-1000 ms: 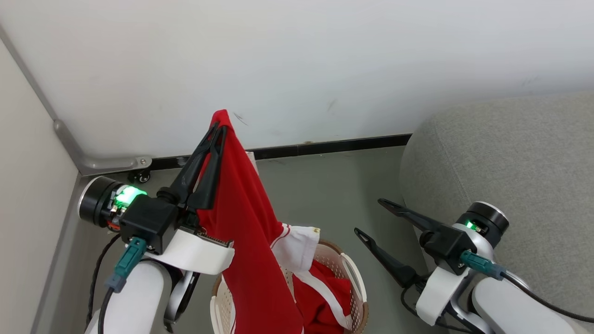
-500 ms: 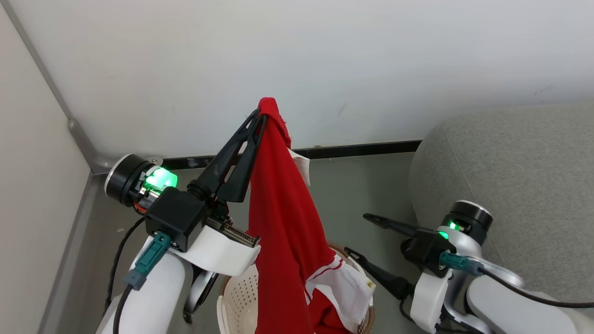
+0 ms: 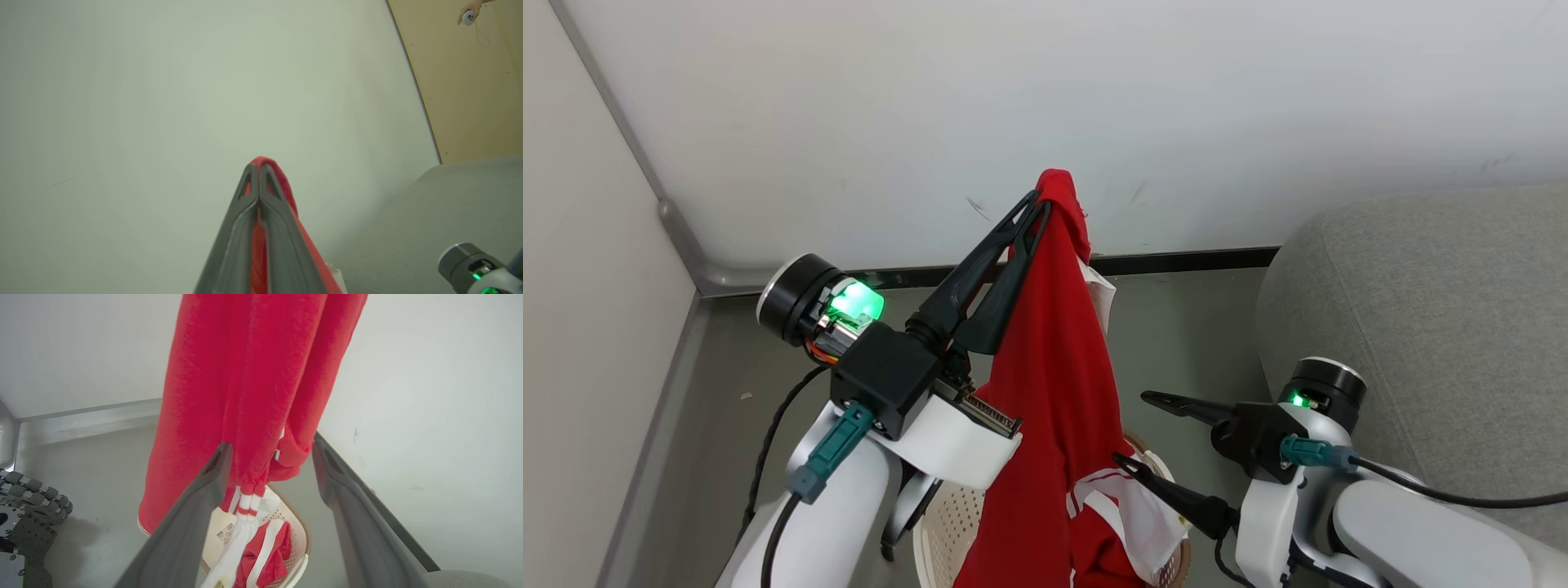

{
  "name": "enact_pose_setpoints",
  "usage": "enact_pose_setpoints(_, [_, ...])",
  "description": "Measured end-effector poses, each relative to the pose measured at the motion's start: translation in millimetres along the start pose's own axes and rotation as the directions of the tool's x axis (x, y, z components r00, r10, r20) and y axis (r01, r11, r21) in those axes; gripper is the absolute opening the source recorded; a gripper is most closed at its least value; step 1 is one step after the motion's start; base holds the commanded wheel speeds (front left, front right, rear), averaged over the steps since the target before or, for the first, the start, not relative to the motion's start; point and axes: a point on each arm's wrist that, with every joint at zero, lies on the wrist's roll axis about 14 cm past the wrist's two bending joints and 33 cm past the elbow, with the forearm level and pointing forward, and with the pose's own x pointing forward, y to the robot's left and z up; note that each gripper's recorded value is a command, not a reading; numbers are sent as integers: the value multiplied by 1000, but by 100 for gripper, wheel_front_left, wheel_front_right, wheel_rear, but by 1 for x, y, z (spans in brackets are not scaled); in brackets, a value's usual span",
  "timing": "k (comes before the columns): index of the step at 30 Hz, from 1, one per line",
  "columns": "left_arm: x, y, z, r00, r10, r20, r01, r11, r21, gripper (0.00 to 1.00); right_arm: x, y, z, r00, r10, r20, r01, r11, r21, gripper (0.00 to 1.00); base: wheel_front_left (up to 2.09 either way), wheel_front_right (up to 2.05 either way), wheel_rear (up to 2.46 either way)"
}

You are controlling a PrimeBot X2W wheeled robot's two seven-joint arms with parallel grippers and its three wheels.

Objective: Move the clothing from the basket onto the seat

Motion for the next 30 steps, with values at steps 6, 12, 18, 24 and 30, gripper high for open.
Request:
enact_pose_setpoints(6, [3,-8,2,1000,-25,8,25,1000,-9,0,4,3,-6,999,22,-26,-21,1000,14,100,0,0,0])
enact_pose_setpoints(12, [7,-17,8,998,-56,23,56,998,-11,0,17,12,-3,997,70,-34,-70,998,-6,100,0,0,0])
enact_pose_setpoints(18, [6,-21,6,997,-74,12,74,997,-7,0,26,34,-7,986,152,-62,-154,988,-33,100,0,0,0])
enact_pose_setpoints(24, [0,-14,-8,998,-51,-41,51,999,-7,0,32,42,3,983,185,-21,-185,982,-44,0,0,0,0])
enact_pose_setpoints(30, [-9,7,-33,992,16,-128,-18,1000,-17,0,31,40,22,981,185,59,-181,981,-64,0,0,0,0])
